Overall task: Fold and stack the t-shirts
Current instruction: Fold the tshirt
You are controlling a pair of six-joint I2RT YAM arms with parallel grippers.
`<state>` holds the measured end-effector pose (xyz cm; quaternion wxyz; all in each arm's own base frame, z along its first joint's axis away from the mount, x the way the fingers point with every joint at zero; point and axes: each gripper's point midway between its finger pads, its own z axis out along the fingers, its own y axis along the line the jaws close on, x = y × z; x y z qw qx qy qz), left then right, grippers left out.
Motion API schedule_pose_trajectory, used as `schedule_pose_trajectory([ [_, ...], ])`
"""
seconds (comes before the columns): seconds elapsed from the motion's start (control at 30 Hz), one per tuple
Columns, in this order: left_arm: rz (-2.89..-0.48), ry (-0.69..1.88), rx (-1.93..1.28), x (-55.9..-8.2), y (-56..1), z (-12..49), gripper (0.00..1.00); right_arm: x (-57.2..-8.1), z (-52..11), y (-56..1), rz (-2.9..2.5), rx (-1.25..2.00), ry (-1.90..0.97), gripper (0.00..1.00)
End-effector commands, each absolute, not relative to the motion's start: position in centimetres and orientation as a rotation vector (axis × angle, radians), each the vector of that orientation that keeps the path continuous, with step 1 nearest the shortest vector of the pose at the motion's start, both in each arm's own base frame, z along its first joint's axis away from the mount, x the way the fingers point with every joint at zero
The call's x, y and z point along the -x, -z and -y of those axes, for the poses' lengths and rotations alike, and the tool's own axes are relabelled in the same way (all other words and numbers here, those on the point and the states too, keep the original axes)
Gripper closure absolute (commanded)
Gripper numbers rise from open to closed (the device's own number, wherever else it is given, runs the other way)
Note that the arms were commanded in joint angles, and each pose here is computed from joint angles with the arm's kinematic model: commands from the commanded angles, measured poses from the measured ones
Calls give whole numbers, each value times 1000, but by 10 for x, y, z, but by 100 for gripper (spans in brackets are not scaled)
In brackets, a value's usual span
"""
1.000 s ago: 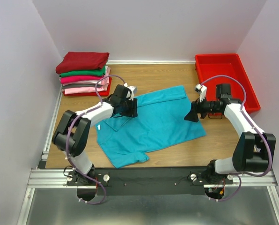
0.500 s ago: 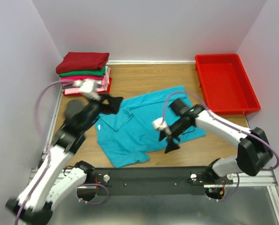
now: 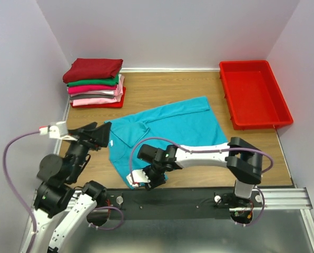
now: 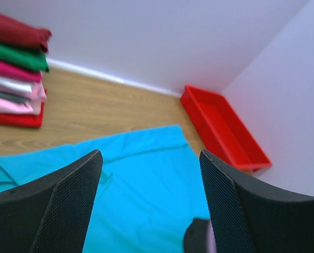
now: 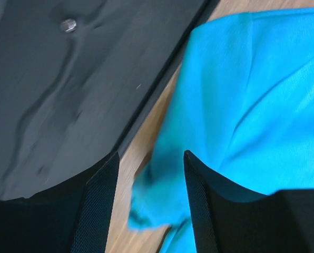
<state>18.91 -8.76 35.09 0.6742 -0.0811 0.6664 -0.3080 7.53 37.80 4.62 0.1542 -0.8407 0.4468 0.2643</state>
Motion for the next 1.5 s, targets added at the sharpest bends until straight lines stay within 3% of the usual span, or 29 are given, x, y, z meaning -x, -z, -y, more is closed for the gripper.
schedule_pose_trajectory([
  [0.0, -1379, 650, 271, -173, -379, 58, 18, -94, -401, -29, -1356, 2356, -593, 43],
  [0.3, -1383, 622, 222, -171, -382, 59, 18, -103, -402, -26, -1425, 2318, -535, 72],
  [0.4, -1382, 625, 204, -170, -384, 60, 18, -117, -411, -55, -1443, 2215, -587, 88],
  [0.63, -1399, 652, 178, -176, -377, 71, 18, -191, -407, -92, -1727, 1865, -799, 94],
  [0.7, -1421, 666, 169, -181, -370, 77, 19, -219, -397, -92, -1876, 1707, -856, 91],
  [0.73, -1424, 688, 161, -181, -369, 82, 18, -230, -395, -88, -1928, 1656, -869, 83],
  [0.8, -1459, 710, 151, -186, -358, 90, 18, -256, -383, -91, -2027, 1498, -933, 66],
  [0.83, -1455, 740, 151, -188, -358, 95, 19, -264, -379, -92, -2050, 1455, -944, 47],
  [0.93, -1490, 800, 130, -193, -345, 110, 19, -288, -366, -98, -2112, 1319, -996, 28],
  [1.03, -1558, 854, 146, -198, -325, 122, 22, -300, -352, -104, -2113, 1274, -981, 27],
  [1.1, -1671, 920, 163, -203, -297, 138, 30, -307, -339, -106, -2115, 1249, -960, 27],
  [1.2, -1918, 1067, 180, -202, -235, 173, 42, -312, -315, -120, -2066, 1239, -973, 18],
  [1.23, -1993, 1113, 167, -197, -219, 183, 44, -312, -305, -130, -2037, 1231, -967, 6],
  [1.27, -2094, 1104, 191, -198, -193, 189, 45, -314, -296, -135, -2018, 1220, -960, 0],
  [1.47, -2276, 995, 450, -209, -136, 195, 41, -311, -233, -136, -2032, 1111, -929, 0],
])
